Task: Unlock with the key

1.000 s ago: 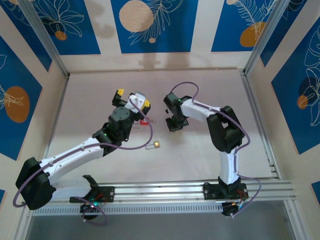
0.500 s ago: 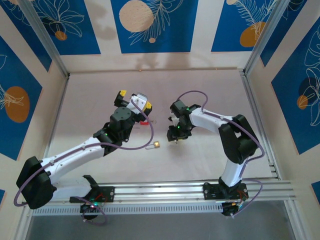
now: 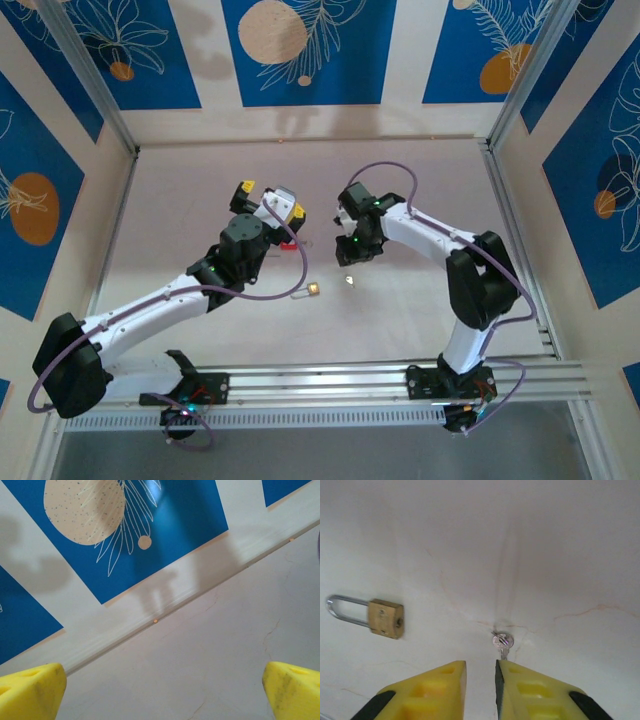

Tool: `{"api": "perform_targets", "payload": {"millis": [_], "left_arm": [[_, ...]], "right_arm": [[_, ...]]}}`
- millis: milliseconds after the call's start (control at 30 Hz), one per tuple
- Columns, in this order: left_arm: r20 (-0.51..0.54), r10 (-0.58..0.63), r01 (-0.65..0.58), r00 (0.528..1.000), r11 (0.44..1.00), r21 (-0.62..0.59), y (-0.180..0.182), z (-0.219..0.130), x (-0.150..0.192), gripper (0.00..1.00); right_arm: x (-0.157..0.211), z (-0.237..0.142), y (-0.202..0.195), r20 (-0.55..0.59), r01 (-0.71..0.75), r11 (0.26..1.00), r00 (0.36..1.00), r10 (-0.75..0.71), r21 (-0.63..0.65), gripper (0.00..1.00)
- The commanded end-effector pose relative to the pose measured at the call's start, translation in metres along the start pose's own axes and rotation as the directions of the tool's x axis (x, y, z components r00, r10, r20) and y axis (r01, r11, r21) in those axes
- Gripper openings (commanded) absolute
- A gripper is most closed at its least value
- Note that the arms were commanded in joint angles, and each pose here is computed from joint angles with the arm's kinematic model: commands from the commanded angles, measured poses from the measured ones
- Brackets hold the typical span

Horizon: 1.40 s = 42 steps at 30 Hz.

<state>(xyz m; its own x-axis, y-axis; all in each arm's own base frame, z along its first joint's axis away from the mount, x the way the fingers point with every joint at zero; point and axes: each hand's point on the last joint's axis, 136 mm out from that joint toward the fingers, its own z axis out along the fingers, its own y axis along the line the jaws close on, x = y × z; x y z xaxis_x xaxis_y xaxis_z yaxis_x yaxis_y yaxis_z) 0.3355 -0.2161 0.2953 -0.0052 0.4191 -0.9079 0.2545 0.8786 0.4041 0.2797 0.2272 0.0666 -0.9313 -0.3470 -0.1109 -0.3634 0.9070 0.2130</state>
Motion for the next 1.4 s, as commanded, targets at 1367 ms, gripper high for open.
{"api": "perform_targets", "payload": {"millis": [1367], "left_arm": [[0.013,-0.002,0.001,1.000,1.000,0.016,-0.001,0.002,-0.003,1.00]], "right_arm": [[0.001,0.039,-0.017,-0.028,0.045,0.993,0.999,-0.042,0.110,0.12]]}}
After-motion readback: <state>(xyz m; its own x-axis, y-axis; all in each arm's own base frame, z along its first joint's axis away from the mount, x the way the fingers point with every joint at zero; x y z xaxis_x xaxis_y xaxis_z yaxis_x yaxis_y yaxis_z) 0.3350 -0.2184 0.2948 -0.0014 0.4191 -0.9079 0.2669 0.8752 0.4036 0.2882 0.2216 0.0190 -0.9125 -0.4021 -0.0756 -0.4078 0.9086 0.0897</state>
